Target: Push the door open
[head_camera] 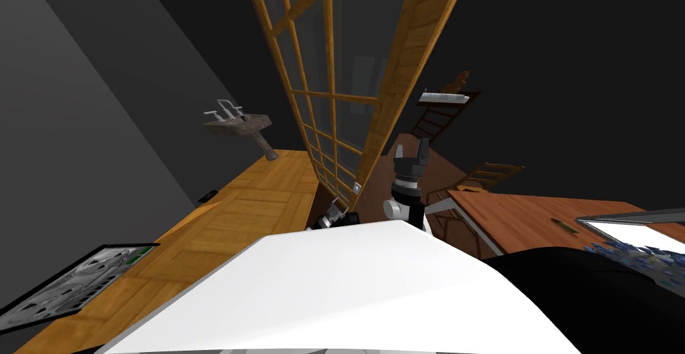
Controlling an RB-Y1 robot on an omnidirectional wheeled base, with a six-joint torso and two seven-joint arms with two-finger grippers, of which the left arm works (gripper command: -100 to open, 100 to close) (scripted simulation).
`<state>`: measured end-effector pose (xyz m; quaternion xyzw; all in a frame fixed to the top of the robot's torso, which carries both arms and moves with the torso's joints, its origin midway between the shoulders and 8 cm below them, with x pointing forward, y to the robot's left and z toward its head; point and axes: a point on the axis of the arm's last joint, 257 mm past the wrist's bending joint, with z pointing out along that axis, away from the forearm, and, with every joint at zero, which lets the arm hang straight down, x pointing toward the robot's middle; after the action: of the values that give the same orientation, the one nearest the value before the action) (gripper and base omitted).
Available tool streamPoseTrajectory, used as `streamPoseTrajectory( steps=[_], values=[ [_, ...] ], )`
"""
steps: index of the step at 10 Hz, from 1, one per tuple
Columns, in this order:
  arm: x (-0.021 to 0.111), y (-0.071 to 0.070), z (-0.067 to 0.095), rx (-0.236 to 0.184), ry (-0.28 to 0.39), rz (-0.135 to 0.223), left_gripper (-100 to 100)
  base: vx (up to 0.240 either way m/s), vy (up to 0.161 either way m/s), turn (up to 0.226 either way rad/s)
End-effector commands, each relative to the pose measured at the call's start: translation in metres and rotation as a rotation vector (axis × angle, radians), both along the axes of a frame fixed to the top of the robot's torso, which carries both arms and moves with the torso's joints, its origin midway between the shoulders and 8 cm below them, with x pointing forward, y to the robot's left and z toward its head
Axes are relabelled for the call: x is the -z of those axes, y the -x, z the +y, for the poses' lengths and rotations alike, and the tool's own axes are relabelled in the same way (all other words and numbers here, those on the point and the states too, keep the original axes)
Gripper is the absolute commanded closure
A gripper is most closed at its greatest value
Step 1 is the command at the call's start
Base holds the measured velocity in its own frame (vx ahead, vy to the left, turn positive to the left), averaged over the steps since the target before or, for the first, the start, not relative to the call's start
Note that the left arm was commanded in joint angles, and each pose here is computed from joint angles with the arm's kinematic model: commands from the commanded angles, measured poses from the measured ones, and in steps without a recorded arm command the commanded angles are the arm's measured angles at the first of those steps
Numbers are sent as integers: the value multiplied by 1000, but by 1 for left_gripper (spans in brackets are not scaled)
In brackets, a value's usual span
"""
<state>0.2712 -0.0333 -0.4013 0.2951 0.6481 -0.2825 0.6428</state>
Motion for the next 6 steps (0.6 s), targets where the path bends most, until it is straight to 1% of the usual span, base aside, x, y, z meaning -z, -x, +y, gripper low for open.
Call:
streamPoseTrajectory(
  steps=[1,2,6],
  values=[
    [0,0,0,0,0,0,-100,-13,-22,43],
    [0,-3,0,-2,-2,-1,-100,76,-116,-48],
    [-1,-12,-5,-11,-2,-2,-100,156,-190,-14]
  ],
)
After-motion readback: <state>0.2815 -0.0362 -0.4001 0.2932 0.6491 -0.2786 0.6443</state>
